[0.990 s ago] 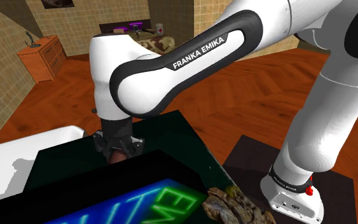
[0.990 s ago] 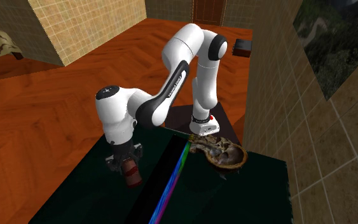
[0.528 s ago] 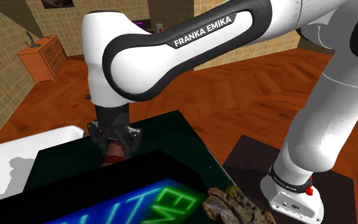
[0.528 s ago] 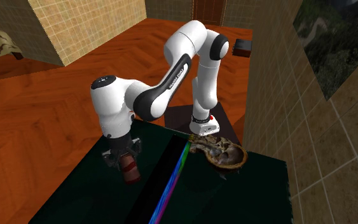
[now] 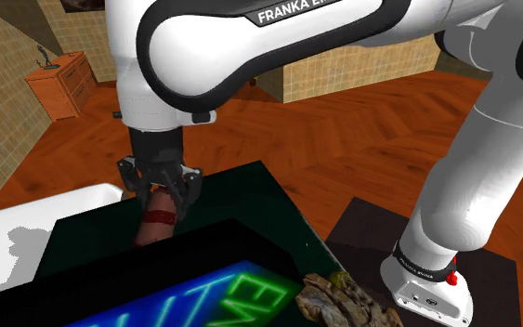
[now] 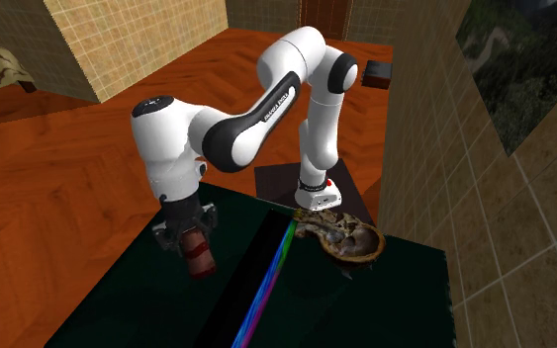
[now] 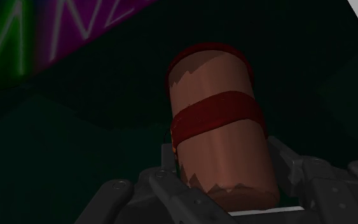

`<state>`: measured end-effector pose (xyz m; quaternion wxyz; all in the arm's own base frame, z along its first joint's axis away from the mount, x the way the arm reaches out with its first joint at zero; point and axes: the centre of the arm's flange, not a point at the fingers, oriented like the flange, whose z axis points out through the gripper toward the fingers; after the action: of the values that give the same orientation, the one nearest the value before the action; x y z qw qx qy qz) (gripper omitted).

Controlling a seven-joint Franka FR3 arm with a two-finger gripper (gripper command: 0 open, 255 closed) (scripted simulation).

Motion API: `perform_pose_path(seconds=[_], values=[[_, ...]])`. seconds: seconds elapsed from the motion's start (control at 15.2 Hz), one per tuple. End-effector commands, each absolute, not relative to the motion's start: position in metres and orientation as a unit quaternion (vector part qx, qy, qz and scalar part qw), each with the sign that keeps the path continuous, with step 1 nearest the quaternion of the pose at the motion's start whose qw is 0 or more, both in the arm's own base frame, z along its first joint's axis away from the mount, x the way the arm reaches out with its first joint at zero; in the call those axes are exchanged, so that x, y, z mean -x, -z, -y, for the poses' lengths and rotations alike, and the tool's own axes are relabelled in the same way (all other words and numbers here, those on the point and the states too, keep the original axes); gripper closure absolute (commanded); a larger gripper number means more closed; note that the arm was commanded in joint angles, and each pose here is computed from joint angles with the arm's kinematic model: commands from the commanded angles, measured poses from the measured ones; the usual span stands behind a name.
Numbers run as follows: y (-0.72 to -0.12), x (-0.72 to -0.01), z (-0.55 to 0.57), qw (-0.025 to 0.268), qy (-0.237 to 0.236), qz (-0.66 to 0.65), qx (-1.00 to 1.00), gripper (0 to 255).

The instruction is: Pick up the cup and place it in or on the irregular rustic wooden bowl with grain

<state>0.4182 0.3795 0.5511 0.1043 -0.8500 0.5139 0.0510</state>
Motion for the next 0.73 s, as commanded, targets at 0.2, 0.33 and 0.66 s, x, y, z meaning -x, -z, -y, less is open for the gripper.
perform_pose_path(seconds=[0.2,0.33,0.66], values=[[-0.578,-0.418,-0.380,0.104,-0.051,-0.514,0.850,255],[-0.588,-0.418,-0.380,0.104,-0.051,-0.514,0.850,255],[-0.605,-0.405,-0.378,0.104,-0.051,-0.514,0.850,255]])
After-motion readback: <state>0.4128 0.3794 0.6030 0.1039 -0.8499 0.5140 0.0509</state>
